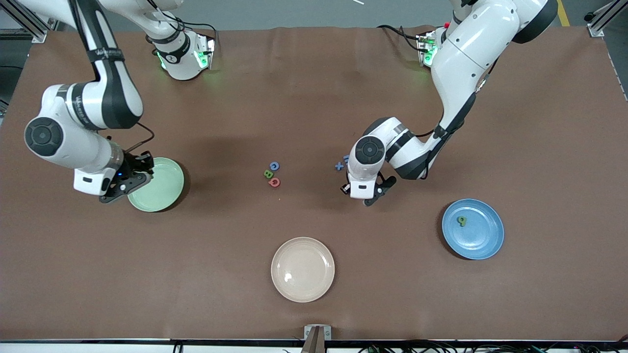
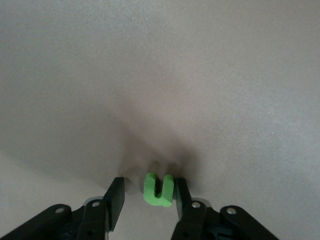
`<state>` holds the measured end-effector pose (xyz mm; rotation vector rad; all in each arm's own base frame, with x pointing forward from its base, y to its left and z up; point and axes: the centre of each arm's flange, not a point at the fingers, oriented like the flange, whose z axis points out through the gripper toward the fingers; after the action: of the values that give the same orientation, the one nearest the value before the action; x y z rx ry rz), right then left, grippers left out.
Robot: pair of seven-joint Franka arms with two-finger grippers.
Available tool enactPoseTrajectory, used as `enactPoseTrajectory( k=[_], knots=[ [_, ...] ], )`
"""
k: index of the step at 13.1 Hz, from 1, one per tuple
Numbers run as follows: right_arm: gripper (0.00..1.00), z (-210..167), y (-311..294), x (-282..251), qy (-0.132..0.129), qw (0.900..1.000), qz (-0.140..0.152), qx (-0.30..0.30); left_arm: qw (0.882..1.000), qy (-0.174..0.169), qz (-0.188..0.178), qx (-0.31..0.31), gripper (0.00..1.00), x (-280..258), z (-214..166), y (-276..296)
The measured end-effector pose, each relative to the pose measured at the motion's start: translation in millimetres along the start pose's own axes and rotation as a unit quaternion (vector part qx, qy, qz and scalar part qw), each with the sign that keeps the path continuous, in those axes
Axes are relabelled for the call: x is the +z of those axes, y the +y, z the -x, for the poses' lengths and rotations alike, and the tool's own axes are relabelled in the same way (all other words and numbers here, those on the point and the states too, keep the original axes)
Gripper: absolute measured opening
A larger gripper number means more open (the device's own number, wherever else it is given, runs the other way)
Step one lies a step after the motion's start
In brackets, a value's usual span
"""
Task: Sort upper and lower case letters into plates
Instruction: 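Release the letters onto the blue and green plates with both grippers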
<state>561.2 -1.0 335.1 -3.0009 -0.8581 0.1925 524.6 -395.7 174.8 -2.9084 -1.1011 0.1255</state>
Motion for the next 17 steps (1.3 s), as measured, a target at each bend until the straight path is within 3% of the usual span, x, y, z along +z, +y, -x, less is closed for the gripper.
enactPoseTrajectory(
  k=[3,5,7,10,13,17],
  knots=[
    [0.33,28.0,31.2,65.0,0.012,1.0,0.002,-0.008,1.0,0.003,0.006,-0.007,0.26,-4.4,-9.7,1.1],
    [0.33,35.3,38.4,105.9,0.006,1.0,-0.005,-0.016,0.999,0.014,0.019,-0.027,0.26,-21.4,-42.9,-1.3],
    [0.33,36.9,38.1,133.6,0.006,1.0,-0.005,-0.02,0.999,0.032,0.029,-0.027,0.26,-56.9,-100.2,-16.1],
    [0.33,39.7,33.6,147.0,0.001,1.0,-0.009,-0.022,0.999,0.051,0.014,-0.007,0.26,-97.9,-190.6,-63.6],
    [0.33,41.0,31.8,150.5,0.003,1.0,-0.009,-0.022,0.999,0.048,0.005,0.009,0.26,-97.9,-261.7,-113.1],
    [0.33,41.3,30.8,153.6,0.004,1.0,-0.008,-0.023,0.998,0.05,-0.016,0.015,0.29,-81.8,-326.6,-172.6]
  ],
)
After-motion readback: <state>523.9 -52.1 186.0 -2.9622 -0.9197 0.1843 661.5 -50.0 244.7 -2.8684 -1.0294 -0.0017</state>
